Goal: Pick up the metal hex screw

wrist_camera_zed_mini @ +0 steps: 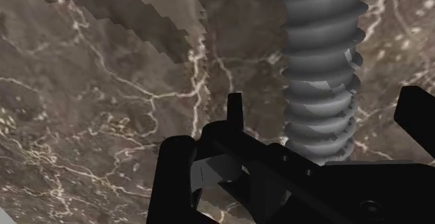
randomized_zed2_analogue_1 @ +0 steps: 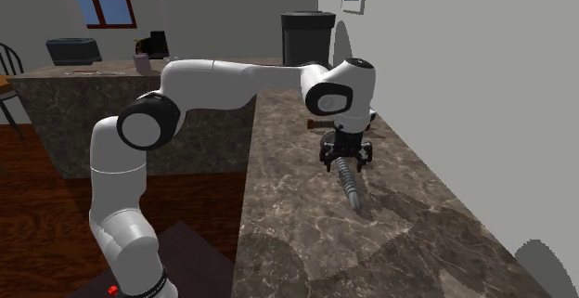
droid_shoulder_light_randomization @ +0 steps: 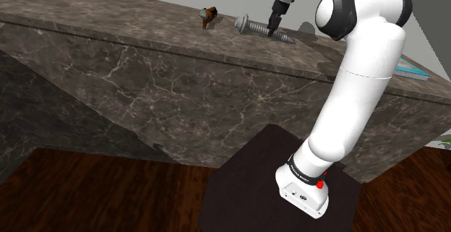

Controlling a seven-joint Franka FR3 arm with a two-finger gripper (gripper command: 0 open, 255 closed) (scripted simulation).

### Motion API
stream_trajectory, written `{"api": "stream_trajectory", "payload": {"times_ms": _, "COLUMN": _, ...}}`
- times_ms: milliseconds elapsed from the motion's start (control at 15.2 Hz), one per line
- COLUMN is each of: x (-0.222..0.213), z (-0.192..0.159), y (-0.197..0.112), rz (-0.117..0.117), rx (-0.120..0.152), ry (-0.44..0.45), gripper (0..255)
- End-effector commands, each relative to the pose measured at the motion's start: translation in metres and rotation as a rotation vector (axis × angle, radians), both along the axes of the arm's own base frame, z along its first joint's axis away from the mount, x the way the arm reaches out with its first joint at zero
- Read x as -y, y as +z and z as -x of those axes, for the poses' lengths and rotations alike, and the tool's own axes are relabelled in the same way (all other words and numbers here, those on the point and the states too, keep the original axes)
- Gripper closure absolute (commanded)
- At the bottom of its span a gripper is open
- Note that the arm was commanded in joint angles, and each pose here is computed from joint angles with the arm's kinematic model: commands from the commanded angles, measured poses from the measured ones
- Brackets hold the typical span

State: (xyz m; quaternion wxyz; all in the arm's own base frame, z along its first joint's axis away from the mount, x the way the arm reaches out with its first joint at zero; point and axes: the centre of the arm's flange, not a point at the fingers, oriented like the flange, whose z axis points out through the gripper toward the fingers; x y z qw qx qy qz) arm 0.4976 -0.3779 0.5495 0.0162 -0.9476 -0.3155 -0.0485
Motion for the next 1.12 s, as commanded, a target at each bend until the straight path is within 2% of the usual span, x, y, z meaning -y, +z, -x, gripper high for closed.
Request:
{"api": "stream_trajectory", "payload": {"times_ms": 0, "x": 0.0, "z": 0.0, "y": -0.004, "rz": 0.0, "rx": 0.001, "ry": 0.0, "gripper": 0}}
{"api": "stream_trajectory", "payload": {"times_ms": 66, "x": 0.0, "z": 0.0, "y": -0.004, "rz": 0.0, "rx": 0.001, "ry": 0.0, "gripper": 255}}
{"api": "stream_trajectory", "payload": {"times_ms": 660, "x": 0.0, "z": 0.0, "y": -0.004, "rz": 0.0, "rx": 0.001, "ry": 0.0, "gripper": 255}}
{"api": "stream_trajectory", "payload": {"times_ms": 1056, "x": 0.0, "z": 0.0, "y": 0.028, "rz": 0.0, "rx": 0.001, "ry": 0.0, "gripper": 255}}
